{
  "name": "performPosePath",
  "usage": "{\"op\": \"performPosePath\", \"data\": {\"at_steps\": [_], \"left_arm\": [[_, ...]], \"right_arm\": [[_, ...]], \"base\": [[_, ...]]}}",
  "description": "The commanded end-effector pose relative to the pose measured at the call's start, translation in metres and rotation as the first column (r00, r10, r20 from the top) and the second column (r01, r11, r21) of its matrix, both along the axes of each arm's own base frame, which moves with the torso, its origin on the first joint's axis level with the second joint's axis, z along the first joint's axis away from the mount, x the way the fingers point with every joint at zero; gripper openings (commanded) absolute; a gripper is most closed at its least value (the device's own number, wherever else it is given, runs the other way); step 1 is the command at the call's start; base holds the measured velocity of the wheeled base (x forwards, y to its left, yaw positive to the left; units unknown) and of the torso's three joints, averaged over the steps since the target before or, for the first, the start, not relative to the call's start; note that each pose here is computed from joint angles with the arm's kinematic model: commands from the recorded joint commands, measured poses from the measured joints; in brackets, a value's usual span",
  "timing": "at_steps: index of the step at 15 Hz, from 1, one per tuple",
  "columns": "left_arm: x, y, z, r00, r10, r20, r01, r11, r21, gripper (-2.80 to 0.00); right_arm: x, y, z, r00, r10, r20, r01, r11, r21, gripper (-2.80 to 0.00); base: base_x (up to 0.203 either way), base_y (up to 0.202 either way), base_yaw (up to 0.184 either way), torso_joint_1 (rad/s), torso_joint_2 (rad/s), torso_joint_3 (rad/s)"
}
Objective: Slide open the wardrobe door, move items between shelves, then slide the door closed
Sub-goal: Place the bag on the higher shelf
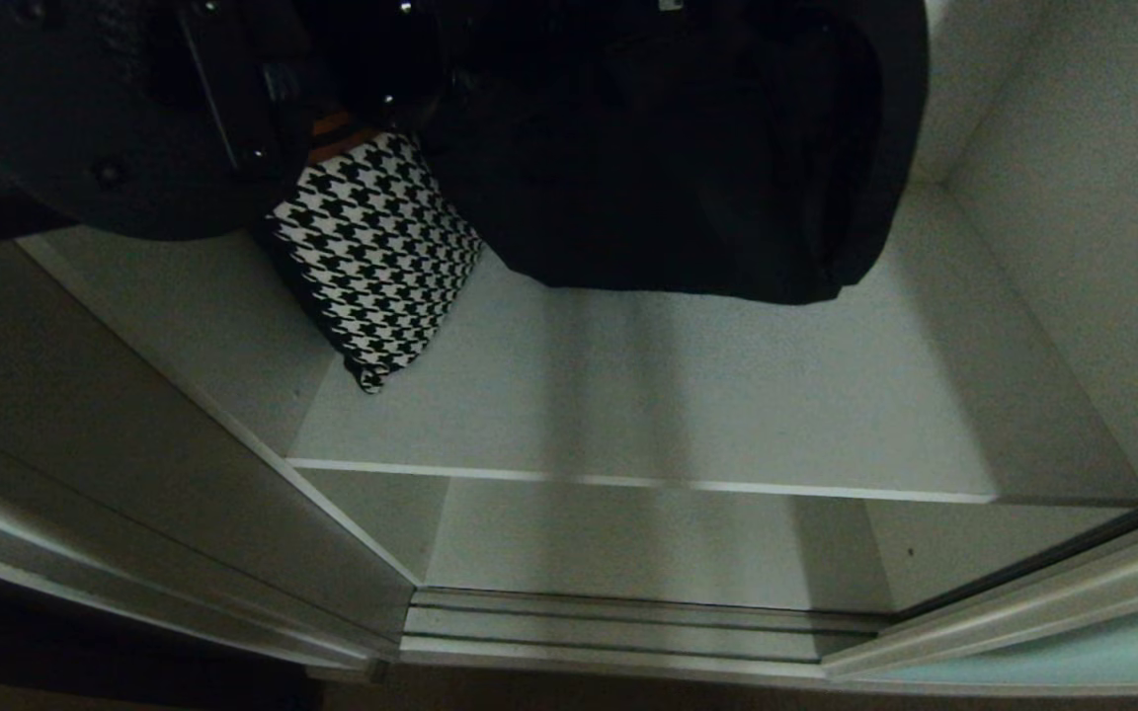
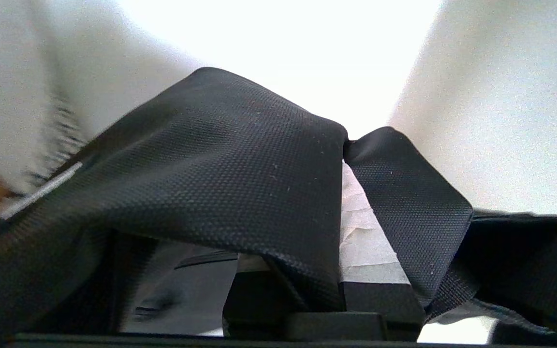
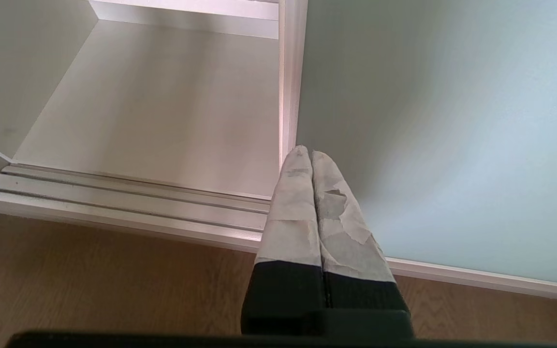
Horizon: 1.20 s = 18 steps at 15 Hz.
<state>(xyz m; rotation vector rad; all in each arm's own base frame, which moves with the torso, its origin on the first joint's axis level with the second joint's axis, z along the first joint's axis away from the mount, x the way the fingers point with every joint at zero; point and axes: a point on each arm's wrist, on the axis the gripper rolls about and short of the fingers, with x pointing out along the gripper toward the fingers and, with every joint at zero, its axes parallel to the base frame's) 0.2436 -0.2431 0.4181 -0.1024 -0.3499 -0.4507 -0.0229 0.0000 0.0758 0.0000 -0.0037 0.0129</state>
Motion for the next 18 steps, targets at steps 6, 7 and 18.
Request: {"op": "performPosePath", "data": {"at_steps": [6,7,18], "left_arm": [[0.054,-0.006,-0.031,0.999,0.043,0.027,-0.043,0.999,0.003,-2.80],[0.056,-0.007,-0.033,0.999,0.044,0.028,-0.044,0.999,0.006,-2.80],[0.028,0.012,-0.002,0.995,-0.008,0.098,0.010,1.000,-0.019,0.00]], "right_arm": [[0.000,0.000,0.000,1.000,0.001,0.001,-0.001,1.000,0.000,-2.80],[0.000,0.000,0.000,1.000,0.001,0.001,-0.001,1.000,0.000,-2.80],[0.000,0.000,0.000,1.000,0.001,0.001,-0.001,1.000,0.000,-2.80]], "base": [[0.000,0.000,0.000,0.000,0.00,0.000],[0.000,0.000,0.000,0.000,0.00,0.000],[0.000,0.000,0.000,0.000,0.00,0.000]]}}
